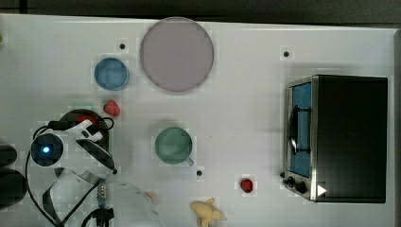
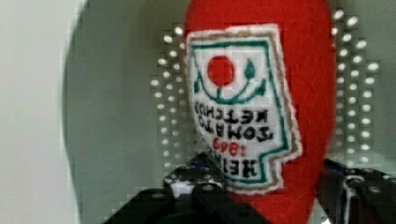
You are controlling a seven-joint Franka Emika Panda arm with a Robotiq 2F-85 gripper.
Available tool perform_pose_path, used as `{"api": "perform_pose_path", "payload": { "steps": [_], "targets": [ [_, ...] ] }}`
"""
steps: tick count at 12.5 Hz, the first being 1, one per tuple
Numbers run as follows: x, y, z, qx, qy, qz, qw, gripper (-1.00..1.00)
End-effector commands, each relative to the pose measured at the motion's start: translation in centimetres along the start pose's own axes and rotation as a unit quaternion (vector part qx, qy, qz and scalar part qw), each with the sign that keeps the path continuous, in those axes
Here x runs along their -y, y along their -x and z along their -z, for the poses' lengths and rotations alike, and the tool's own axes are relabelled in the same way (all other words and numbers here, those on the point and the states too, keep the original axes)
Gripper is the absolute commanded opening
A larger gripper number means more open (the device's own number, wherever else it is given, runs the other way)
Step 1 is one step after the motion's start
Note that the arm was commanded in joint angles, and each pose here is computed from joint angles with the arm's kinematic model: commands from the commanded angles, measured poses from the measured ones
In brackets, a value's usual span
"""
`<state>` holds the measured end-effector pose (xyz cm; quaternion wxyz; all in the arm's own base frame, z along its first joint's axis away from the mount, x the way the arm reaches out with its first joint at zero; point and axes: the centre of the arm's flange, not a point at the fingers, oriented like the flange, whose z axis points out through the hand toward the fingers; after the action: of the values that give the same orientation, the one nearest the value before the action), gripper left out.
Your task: Pick ketchup from strainer and place it on the table
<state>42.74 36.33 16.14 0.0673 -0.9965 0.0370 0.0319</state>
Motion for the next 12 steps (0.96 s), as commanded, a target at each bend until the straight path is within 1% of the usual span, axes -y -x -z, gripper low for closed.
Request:
{"api": "perform_pose_path", "payload": {
  "steps": [1, 2, 5, 7, 8, 10, 12],
  "targets": [
    [1.4, -0.3, 4.7, -0.028, 0.021, -0.017, 0.999, 0.16],
    [1.8, -0.3, 6.5, -0.030, 0.025, -0.028, 0.999, 0.16],
    [3.1, -1.3, 13.9, -0.041, 0.007, -0.089, 0.995, 0.16],
    [2.6, -2.9, 18.7, -0.042, 0.016, -0.114, 0.992, 0.16],
    [2.1, -3.9, 21.0, -0.036, 0.023, -0.122, 0.992, 0.16],
    [0.1, -6.6, 25.0, -0.011, 0.037, -0.143, 0.989, 0.16],
    [-3.4, -9.8, 28.3, 0.000, 0.050, -0.145, 0.988, 0.16]
  ]
}}
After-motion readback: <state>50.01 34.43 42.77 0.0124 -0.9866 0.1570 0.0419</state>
